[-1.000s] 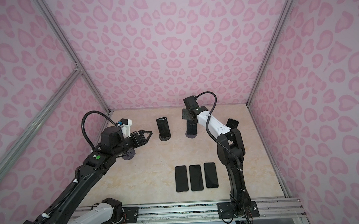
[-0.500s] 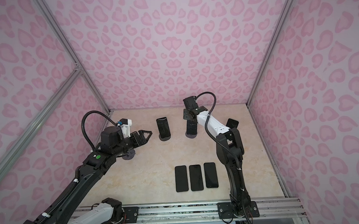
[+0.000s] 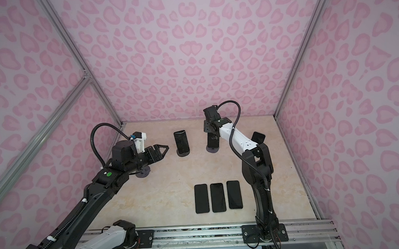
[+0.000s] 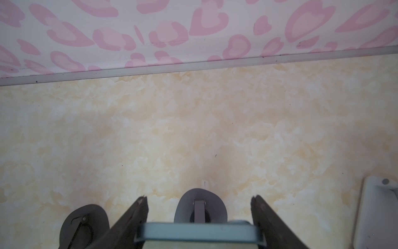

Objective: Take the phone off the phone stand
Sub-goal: 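Lift the teal-edged phone off its stand with the right gripper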

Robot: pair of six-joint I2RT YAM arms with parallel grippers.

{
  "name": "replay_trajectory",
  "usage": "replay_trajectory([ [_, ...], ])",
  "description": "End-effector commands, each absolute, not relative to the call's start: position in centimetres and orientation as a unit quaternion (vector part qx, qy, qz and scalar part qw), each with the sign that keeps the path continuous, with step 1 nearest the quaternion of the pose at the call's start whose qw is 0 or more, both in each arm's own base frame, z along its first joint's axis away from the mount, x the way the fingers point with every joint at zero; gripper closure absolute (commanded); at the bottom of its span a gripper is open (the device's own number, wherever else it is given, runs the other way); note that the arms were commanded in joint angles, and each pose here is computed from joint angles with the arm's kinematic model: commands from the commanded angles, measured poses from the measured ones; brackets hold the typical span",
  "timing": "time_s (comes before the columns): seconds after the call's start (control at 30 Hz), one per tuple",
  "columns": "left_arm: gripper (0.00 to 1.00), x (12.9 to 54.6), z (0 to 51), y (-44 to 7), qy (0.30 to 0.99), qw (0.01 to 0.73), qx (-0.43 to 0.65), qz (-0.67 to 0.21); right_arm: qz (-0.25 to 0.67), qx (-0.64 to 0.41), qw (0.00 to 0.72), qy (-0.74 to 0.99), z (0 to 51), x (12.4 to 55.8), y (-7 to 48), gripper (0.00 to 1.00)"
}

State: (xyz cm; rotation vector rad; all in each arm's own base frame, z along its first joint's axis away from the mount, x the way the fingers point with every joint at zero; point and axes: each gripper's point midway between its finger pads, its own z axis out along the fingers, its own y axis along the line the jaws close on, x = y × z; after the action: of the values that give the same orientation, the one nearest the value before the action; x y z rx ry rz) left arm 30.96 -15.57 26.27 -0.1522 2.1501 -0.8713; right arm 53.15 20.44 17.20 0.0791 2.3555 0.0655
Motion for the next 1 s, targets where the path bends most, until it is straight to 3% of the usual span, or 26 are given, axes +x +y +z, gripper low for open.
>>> replay_trajectory([
  [0.0, 0.01, 31.2, 26.7, -15.6, 0.843, 0.406, -0.057, -0.349, 0.02, 0.03, 0.395, 0.918, 17.8, 53.2, 20.3, 0.36],
  [0.97, 0.01, 31.4, 26.7, -14.2, 0.845, 0.423, -0.077, -0.318, 0.017, -0.002, 0.431, 0.902, 22.7, 49.7, 21.8, 0.39],
])
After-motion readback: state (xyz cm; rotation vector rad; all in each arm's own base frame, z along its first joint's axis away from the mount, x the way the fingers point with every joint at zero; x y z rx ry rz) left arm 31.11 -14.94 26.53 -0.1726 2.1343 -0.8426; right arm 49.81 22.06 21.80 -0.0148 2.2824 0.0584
